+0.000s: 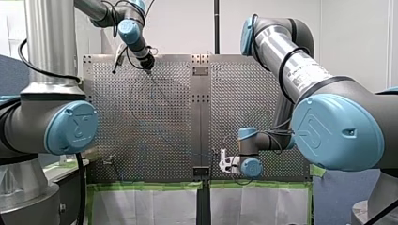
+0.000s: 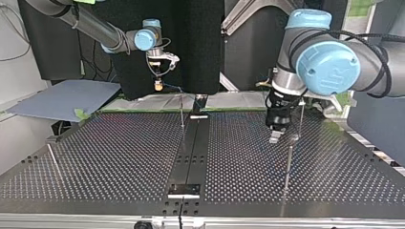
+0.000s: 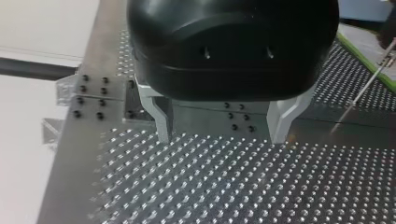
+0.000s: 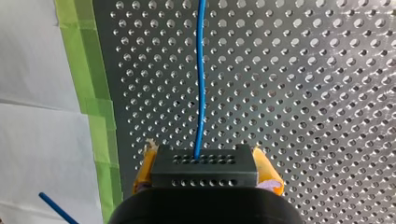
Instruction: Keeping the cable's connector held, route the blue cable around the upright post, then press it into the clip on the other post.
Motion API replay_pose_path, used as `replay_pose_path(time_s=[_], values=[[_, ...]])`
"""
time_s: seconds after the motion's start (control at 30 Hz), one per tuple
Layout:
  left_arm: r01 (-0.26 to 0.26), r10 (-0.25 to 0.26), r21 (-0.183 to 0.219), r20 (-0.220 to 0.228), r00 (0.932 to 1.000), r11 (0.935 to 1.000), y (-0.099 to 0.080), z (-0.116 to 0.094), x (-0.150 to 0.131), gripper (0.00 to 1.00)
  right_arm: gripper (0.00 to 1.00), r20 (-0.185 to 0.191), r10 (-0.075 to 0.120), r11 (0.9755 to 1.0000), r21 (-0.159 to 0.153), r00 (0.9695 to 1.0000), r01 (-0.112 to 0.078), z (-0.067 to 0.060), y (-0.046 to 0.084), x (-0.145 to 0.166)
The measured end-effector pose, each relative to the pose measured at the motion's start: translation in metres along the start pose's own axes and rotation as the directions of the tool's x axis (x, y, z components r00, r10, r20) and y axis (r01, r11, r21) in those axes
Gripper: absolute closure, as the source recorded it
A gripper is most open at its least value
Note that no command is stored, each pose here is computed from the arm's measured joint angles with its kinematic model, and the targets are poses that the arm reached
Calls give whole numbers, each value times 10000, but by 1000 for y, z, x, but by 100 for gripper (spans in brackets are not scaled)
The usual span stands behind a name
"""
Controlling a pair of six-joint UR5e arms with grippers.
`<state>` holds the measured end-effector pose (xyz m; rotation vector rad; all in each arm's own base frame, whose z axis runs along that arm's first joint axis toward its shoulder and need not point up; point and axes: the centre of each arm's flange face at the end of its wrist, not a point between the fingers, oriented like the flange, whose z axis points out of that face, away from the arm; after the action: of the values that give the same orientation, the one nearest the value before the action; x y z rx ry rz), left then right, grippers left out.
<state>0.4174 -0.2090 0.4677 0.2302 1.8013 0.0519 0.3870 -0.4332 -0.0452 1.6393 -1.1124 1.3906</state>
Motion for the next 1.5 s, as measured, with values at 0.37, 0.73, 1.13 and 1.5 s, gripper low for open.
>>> replay_pose_path(time_s=[0.37,0.73,1.13,1.5], values=[[-819,819,-9,10,9966,9966,-44,29,25,0,100,-21,29,10000,81,10000,-29,0,-1,0],[-1811,1813,-375,0,9834,9827,-80,58,55,0,100,-19,37,9999,98,10000,-37,0,-1,0],[-2159,2143,-832,-276,9764,9729,-79,86,70,0,100,-21,62,9999,100,10000,-62,0,-1,0],[-3050,2988,-1335,-648,9521,9429,-76,119,63,0,100,-22,102,9997,238,9999,-101,0,-2,0]])
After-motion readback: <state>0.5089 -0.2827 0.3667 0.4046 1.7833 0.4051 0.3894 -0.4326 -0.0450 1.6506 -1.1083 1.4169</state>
